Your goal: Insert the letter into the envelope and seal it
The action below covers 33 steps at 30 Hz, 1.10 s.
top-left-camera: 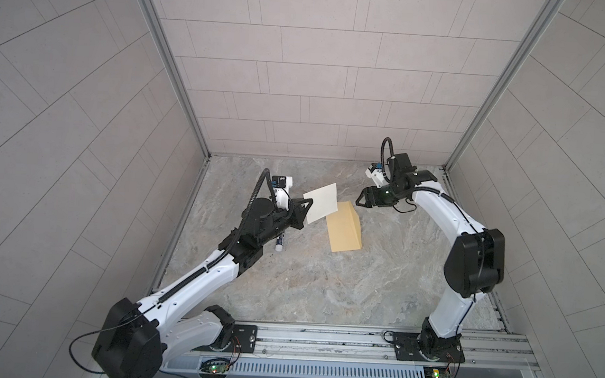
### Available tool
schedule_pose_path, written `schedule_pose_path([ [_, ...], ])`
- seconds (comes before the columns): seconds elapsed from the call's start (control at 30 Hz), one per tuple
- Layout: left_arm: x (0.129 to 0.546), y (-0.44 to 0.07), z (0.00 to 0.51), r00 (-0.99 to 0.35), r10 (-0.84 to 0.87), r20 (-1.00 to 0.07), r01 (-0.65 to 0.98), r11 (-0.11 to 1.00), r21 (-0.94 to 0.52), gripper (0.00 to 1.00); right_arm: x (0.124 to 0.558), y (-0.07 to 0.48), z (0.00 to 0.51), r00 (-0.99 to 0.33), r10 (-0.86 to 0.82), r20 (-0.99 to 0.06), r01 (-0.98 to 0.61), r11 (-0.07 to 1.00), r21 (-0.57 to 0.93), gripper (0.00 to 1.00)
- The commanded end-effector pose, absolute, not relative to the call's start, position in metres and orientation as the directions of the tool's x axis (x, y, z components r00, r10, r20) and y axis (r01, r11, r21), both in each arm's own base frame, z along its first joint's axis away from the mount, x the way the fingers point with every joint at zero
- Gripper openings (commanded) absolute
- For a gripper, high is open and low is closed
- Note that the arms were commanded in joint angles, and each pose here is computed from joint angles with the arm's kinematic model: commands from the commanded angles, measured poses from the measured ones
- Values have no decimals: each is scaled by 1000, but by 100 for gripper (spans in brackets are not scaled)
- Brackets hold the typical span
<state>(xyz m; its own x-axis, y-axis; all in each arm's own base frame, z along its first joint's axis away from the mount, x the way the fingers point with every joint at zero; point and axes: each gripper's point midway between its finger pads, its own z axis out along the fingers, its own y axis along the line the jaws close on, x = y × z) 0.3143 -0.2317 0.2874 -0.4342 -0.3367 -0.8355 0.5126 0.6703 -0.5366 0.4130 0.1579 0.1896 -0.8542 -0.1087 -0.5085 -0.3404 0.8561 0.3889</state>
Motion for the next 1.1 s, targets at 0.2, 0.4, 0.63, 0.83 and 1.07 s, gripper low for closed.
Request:
schedule_pose_path([
  [0.2, 325, -213, 323, -384, -560, -734, 442, 586, -679, 0, 401, 176, 298, -576, 409, -708, -409, 605, 683, 78],
  [0.4, 334, -200, 336, -387, -700, -600, 383, 470, -795, 0, 374, 182, 330, -497, 650, -574, -430, 390, 814, 82],
  [0.63, 337, -200, 343, -415, -791, -449, 375, 301, -877, 0, 348, 228, 341, -501, 744, -442, -473, 193, 860, 84],
  [0.83, 335, -201, 346, -433, -803, -409, 381, 248, -891, 0, 346, 252, 346, -524, 767, -370, -475, 98, 875, 84],
  [1.07, 330, -199, 352, -427, -794, -431, 399, 262, -879, 0, 350, 262, 344, -548, 755, -360, -463, 85, 882, 80],
])
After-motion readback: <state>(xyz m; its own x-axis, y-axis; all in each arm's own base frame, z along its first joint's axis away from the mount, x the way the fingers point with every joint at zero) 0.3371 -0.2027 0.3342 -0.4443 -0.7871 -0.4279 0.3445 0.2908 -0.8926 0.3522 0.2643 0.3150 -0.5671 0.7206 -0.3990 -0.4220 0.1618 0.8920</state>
